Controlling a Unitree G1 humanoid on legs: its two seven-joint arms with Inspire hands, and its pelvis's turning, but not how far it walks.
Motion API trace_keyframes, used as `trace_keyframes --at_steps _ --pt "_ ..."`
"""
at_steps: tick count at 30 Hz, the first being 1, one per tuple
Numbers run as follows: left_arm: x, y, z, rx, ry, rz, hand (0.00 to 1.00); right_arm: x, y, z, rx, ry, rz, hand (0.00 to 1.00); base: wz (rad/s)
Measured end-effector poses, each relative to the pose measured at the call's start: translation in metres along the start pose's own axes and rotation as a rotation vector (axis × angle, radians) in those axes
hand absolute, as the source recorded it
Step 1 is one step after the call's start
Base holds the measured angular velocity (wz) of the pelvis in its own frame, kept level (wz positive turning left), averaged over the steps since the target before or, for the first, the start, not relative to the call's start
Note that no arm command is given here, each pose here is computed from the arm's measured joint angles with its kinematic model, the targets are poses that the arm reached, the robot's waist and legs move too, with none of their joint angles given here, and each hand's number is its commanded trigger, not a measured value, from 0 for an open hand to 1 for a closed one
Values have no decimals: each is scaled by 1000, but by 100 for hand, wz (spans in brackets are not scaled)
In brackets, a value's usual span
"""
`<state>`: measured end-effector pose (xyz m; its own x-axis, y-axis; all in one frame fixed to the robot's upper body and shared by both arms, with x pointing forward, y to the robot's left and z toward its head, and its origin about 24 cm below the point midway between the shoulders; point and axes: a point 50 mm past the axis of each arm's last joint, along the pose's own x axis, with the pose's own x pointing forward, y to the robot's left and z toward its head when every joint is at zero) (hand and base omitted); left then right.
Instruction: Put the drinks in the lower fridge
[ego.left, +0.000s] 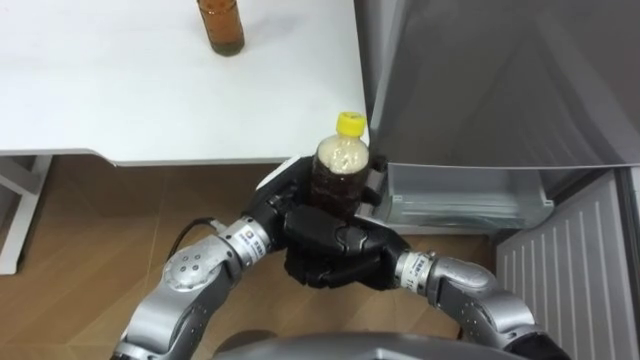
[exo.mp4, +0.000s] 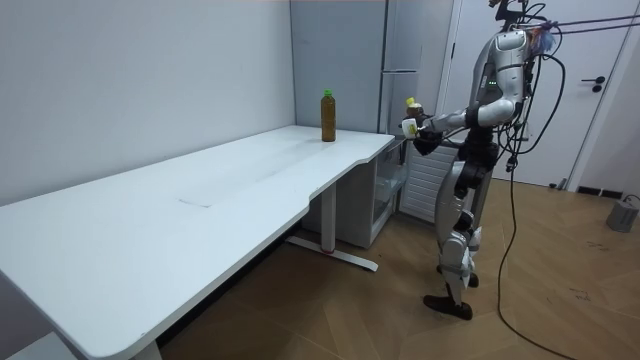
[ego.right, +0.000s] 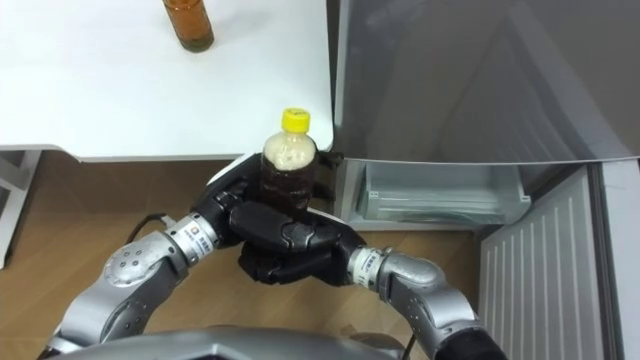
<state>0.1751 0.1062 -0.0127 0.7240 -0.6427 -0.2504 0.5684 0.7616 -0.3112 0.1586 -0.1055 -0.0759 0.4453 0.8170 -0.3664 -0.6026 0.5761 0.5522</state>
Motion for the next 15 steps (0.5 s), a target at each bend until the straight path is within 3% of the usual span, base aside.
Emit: trace_keyframes --at_steps 15 --pt "6 2 15 36 -46 -26 0 -1 -1 1 63 -45 -1 100 0"
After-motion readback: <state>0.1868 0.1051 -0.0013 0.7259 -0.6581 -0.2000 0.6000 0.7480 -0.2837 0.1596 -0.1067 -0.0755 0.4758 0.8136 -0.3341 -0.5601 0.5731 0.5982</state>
